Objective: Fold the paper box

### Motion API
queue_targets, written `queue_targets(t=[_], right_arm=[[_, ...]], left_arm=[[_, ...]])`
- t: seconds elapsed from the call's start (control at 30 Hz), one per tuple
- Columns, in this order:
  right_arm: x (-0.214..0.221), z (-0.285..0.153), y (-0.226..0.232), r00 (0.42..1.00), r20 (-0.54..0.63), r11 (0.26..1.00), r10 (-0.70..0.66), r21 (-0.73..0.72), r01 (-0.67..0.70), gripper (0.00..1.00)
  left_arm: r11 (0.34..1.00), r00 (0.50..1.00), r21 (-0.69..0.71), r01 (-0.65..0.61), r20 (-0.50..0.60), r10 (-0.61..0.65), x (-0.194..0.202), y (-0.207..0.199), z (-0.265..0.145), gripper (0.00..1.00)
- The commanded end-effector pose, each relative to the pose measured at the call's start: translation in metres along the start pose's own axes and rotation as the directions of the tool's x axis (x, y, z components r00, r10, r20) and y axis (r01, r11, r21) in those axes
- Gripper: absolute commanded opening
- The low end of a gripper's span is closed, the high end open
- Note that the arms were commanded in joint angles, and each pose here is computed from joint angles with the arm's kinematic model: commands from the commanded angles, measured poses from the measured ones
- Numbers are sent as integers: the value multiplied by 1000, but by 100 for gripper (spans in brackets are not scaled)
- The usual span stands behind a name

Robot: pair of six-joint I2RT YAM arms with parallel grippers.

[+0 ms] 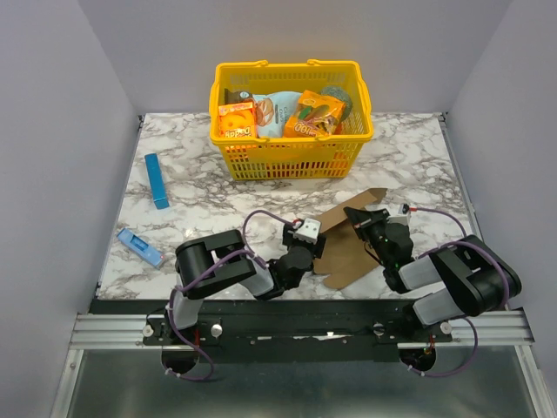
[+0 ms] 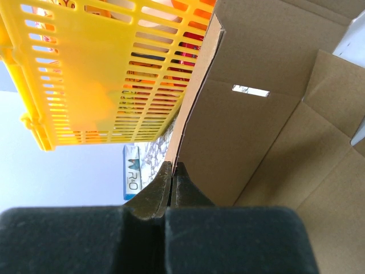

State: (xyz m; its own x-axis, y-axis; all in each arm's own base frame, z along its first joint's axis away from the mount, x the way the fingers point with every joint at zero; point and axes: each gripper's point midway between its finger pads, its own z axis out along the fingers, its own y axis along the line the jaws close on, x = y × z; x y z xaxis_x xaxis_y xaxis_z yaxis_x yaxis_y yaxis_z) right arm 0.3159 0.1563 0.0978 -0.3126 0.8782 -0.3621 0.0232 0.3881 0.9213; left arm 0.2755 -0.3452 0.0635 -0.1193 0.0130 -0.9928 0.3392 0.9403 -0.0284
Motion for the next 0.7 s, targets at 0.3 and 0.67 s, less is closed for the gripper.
queue_targets(t=[0.3,0.67], right_arm=[[12,-21,-61,995,-55,972,-83,216,93,1],[1,-24,-63,995,-22,958,-101,266,103,1]], left_arm=[[931,968,-271,-244,-125,217,35,58,-6,52],[893,947,-317,-321,-135,292,33,68,-6,35]])
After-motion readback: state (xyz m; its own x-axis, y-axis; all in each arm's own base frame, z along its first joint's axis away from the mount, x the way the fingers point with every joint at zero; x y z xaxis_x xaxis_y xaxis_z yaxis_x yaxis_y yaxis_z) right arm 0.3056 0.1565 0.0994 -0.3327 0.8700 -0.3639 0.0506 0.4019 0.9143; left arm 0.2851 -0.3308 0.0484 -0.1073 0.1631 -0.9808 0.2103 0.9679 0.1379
